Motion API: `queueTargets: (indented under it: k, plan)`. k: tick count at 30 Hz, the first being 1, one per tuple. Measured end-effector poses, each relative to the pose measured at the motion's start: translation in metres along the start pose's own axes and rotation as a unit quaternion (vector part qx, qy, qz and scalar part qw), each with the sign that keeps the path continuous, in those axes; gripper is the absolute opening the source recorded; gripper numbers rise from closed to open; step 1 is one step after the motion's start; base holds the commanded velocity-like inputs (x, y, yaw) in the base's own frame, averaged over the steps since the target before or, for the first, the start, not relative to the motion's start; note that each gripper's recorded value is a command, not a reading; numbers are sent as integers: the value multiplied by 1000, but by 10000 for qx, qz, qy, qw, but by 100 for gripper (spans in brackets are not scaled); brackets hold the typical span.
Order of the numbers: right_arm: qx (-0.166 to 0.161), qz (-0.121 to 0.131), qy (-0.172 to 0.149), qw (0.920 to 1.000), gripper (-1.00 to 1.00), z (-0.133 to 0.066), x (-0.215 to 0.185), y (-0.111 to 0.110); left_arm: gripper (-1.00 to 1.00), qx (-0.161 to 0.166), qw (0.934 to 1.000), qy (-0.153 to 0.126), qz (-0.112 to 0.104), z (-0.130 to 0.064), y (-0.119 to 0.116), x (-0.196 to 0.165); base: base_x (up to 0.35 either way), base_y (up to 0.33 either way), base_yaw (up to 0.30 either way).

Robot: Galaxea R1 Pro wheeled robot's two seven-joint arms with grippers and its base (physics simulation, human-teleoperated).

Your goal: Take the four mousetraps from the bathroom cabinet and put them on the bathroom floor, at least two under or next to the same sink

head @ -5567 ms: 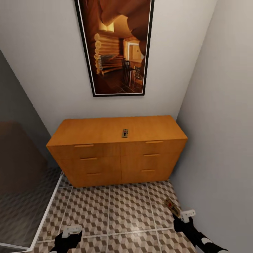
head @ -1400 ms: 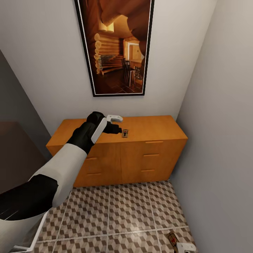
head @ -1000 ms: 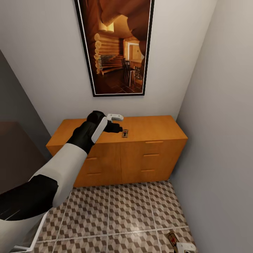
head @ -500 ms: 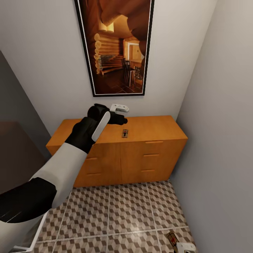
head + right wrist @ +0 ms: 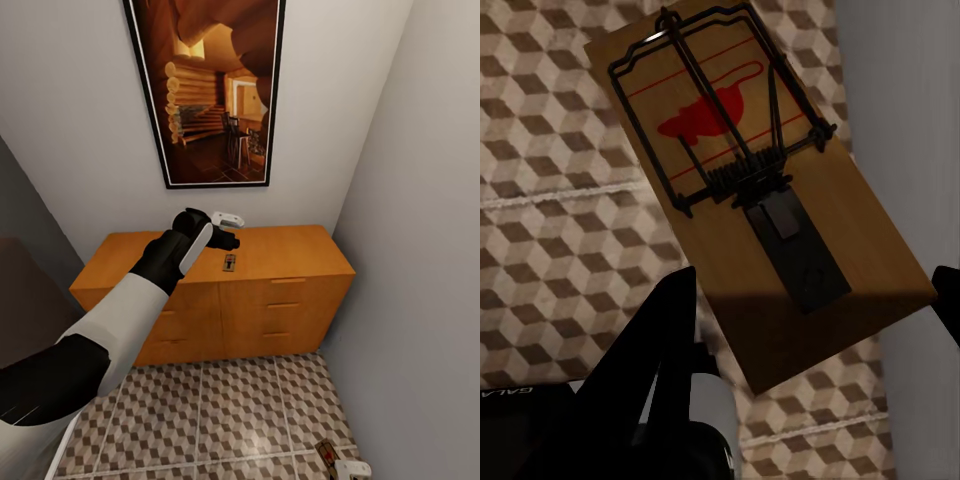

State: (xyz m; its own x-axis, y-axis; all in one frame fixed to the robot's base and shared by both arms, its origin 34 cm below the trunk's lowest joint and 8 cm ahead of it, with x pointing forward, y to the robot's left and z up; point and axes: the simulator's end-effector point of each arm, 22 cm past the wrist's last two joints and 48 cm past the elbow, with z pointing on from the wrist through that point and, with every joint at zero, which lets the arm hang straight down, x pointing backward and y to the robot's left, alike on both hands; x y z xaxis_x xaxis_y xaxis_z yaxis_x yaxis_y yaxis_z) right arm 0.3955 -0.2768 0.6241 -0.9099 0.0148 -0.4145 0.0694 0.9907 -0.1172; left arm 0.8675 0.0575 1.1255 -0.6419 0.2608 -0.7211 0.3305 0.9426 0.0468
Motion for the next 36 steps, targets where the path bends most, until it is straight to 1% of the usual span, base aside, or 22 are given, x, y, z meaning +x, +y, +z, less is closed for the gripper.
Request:
queueTargets:
  k: [14,26,30,36]
  plan:
    - [-24,-19,1,10000,-100,0,0,2,100,-83,9991,409,-54,17,8,31,14,-6,0]
    - [-25,-19,1,10000,-100,0,0,2,100,-74,9991,408,-74,17,8,30,0,0,0]
    - [-25,-19,1,10000,-100,0,0,2,100,35,9990,419,-153,17,4,31,0,0,0]
    - [-25,-19,1,10000,-100,0,0,2,100,376,9974,453,-407,17,-9,32,0,0,0]
